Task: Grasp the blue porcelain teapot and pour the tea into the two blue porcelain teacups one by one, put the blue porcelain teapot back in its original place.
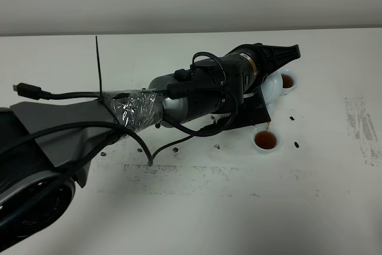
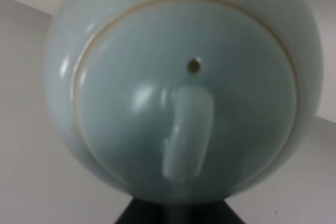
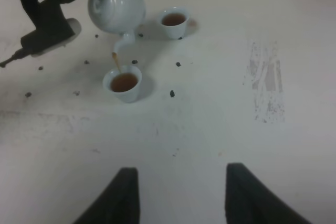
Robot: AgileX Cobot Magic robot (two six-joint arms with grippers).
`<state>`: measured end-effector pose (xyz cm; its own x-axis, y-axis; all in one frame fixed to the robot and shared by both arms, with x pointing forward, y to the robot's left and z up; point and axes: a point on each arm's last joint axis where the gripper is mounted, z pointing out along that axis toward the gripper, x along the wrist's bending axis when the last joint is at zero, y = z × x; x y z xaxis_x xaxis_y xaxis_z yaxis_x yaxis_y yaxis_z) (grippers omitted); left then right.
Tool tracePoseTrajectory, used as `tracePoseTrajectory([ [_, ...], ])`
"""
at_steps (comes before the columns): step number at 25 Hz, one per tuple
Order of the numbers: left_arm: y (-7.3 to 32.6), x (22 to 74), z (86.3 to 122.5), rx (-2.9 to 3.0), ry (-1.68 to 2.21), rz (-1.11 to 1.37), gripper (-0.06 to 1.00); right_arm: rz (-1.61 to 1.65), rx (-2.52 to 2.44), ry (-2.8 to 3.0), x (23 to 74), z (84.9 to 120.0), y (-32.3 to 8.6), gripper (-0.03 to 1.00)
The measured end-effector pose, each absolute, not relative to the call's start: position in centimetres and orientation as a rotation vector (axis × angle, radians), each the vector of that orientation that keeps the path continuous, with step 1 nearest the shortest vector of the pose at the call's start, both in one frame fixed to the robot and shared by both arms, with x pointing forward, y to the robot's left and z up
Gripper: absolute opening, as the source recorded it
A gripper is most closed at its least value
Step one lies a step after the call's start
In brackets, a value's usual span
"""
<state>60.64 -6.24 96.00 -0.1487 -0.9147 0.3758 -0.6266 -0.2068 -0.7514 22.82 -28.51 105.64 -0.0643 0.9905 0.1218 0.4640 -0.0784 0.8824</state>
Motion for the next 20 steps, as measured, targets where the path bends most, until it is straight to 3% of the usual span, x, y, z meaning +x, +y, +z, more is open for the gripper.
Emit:
tracePoseTrajectory([
  [20, -6.19, 60.50, 95.79, -2.152, 1.523, -1.365, 0.09, 1.092, 1.595, 1.579, 22.82, 105.64, -28.51, 0.41],
])
